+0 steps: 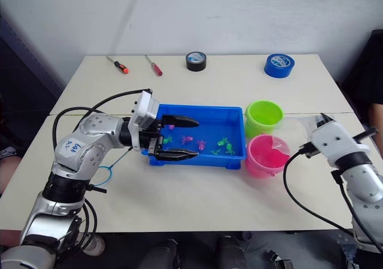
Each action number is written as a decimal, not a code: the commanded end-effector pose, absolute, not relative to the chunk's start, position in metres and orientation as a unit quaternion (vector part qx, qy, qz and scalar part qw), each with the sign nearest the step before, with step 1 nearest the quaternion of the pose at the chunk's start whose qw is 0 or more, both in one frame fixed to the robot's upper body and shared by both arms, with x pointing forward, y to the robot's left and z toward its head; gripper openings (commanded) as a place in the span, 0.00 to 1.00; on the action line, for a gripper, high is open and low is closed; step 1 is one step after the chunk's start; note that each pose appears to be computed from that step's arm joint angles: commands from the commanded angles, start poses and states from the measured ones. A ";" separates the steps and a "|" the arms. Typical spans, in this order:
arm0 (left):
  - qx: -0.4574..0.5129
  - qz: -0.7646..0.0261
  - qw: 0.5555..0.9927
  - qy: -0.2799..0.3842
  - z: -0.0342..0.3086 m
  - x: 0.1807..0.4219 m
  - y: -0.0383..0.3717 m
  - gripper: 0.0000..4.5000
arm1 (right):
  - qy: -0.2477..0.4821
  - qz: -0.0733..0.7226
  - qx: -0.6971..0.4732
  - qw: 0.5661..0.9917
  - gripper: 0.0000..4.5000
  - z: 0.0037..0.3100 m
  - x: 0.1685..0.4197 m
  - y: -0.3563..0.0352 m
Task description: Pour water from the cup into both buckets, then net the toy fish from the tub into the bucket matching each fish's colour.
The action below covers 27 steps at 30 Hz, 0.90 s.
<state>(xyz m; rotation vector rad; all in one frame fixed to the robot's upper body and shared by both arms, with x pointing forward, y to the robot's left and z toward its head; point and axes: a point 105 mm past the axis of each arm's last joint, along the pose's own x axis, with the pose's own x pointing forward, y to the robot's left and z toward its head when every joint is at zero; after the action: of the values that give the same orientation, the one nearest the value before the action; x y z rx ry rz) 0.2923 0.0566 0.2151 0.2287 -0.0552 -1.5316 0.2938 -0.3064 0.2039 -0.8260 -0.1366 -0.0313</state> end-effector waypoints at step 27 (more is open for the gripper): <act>0.111 -0.647 0.752 -0.052 0.235 0.325 0.058 1.00 | -0.064 -0.070 -0.334 0.938 0.02 0.262 0.379 -0.321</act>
<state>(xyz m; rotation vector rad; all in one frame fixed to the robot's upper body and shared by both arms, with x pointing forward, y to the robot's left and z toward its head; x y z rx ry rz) 0.3239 0.0581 0.2230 0.2185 -0.0625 -1.4224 0.3796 -0.3201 0.2363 -0.5693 -0.0447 -0.1059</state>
